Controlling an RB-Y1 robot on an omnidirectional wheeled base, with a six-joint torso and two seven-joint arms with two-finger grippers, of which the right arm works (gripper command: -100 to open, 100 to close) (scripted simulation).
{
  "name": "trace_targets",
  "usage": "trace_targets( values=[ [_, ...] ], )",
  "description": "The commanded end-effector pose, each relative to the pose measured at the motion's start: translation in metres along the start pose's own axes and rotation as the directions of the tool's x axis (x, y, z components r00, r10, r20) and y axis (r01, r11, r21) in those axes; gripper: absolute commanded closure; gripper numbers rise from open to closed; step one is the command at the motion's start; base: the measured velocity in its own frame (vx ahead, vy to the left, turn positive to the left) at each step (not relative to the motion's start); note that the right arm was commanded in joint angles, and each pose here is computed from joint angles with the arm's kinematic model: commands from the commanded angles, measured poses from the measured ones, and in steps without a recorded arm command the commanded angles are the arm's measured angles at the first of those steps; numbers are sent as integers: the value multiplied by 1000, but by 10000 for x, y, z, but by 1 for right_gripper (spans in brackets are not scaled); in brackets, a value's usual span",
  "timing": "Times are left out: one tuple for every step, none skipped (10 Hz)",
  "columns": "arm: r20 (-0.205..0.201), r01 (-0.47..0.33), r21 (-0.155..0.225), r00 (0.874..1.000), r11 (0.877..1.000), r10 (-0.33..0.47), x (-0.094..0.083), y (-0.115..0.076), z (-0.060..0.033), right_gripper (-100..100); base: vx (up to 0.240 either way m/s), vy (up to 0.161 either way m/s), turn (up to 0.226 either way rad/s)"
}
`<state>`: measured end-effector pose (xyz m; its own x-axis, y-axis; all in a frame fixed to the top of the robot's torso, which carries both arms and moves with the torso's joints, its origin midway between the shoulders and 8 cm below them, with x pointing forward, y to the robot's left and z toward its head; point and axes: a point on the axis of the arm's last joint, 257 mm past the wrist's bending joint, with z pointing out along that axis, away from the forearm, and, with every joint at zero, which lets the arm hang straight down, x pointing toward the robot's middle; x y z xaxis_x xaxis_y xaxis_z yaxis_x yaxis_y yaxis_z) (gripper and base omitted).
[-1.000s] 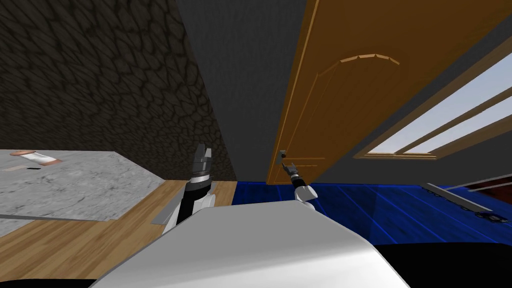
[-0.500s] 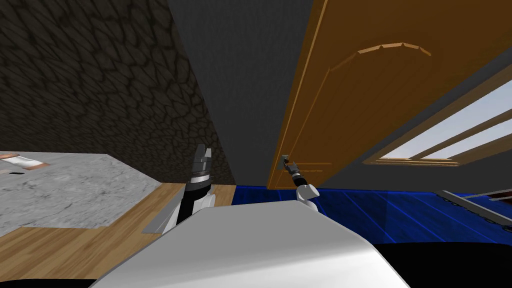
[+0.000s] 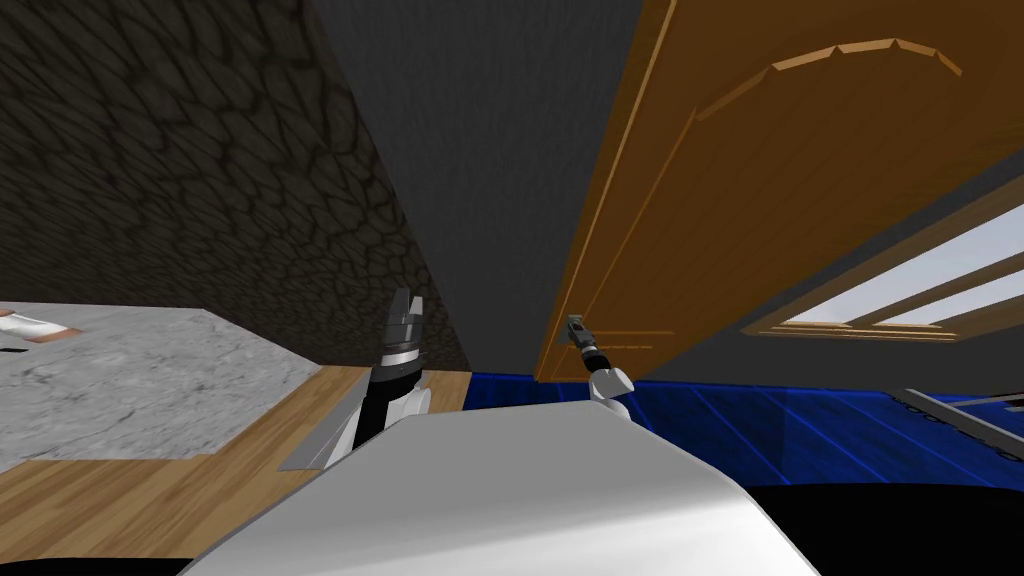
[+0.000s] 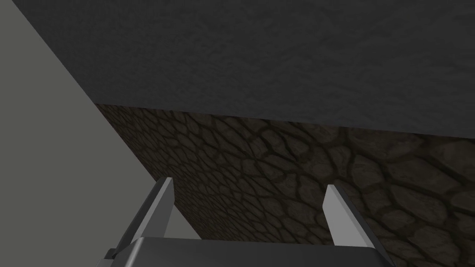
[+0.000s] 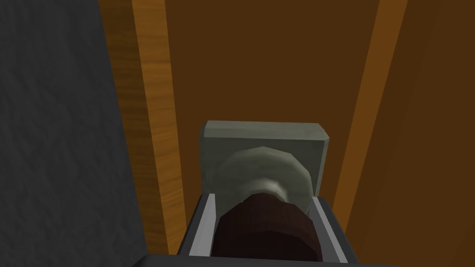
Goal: Pull the door open
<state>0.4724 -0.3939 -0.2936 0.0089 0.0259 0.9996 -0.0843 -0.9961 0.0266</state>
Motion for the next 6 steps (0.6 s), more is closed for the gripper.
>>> trace_targets(
  values=[
    [1,1,-4,1000,1000,-1,-1,19,-6,100,-20,4,-6],
    [1,1,-4,1000,1000,-1,-1,19,-6,100,-12,1,-1],
    [1,1,-4,1000,1000,-1,-1,19,-6,100,-5,0,0],
    [1,1,-4,1000,1000,-1,-1,19,-6,100,0,0,0],
    [1,11,25,1000,1000,-11,1,5,-12,100,-86,-73,94],
    [0,12,32,1000,999,-12,5,2,-13,100,-148,-90,103]
  ],
)
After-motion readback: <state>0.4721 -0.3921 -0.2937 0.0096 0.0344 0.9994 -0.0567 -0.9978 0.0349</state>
